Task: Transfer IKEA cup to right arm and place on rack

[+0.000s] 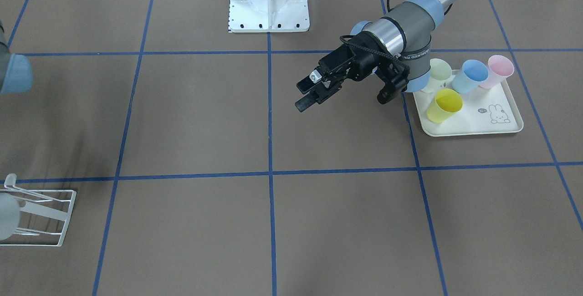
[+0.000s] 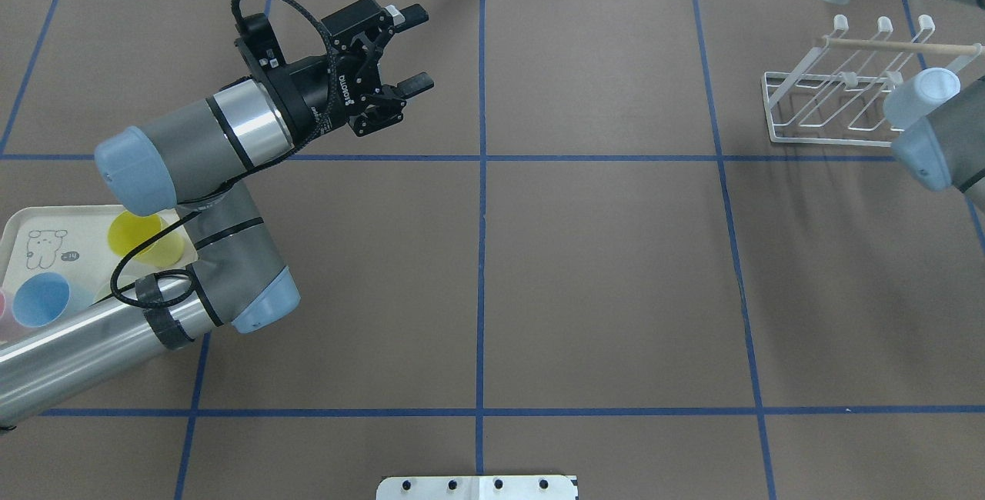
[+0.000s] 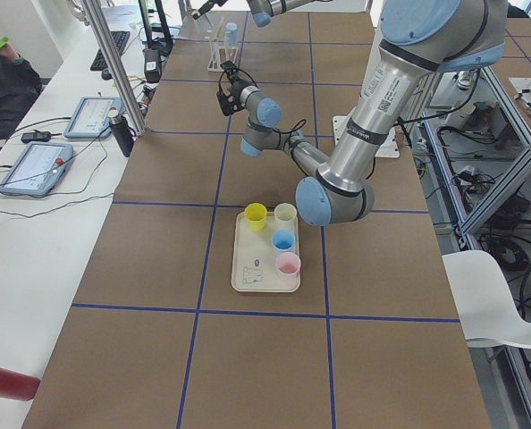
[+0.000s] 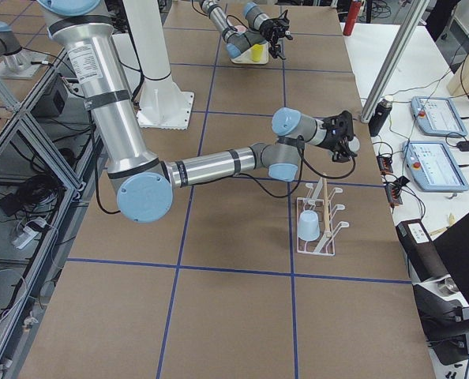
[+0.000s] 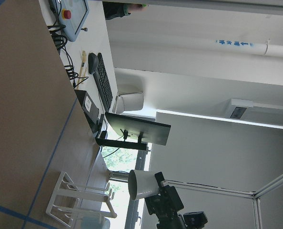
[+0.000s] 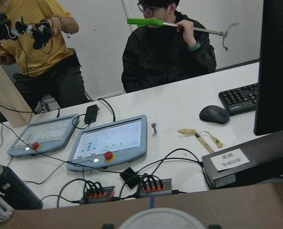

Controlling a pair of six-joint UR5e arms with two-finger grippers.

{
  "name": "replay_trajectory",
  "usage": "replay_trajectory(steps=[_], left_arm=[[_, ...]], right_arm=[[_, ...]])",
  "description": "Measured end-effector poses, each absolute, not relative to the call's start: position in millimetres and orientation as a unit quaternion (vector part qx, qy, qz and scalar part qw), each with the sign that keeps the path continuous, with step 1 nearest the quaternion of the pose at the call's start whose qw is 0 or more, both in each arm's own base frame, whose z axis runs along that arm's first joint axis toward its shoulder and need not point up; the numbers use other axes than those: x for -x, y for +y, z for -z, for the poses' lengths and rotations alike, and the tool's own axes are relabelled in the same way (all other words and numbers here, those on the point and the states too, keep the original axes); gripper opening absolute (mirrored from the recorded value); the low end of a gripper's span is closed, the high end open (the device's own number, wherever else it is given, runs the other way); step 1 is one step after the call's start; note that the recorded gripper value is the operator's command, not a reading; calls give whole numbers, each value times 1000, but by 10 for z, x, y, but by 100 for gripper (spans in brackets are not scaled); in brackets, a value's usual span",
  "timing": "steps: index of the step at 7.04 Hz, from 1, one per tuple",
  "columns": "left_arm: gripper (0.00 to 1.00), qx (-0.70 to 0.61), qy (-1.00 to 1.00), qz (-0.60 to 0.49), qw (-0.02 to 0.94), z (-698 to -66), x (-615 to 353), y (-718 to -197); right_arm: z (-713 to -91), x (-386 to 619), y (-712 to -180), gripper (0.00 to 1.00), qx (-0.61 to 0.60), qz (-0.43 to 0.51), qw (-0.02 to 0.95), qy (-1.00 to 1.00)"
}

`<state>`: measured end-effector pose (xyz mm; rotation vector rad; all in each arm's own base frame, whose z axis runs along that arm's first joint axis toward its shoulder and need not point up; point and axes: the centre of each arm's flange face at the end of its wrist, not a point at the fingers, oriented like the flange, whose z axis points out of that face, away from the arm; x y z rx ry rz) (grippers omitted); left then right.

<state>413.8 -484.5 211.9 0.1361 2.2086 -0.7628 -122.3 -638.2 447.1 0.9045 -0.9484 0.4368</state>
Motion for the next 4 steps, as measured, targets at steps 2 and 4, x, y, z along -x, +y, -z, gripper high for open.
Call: replay_trajectory(steps=[2, 4], left_arm=[[100, -54, 867, 302, 394, -2195, -4111, -4826], [100, -52, 865, 303, 397, -2253, -4106, -4811]], right_arm=[[-4907, 784, -6459, 0, -427, -154, 804, -383], [-5151, 669, -6381, 0, -421, -144, 817, -366]])
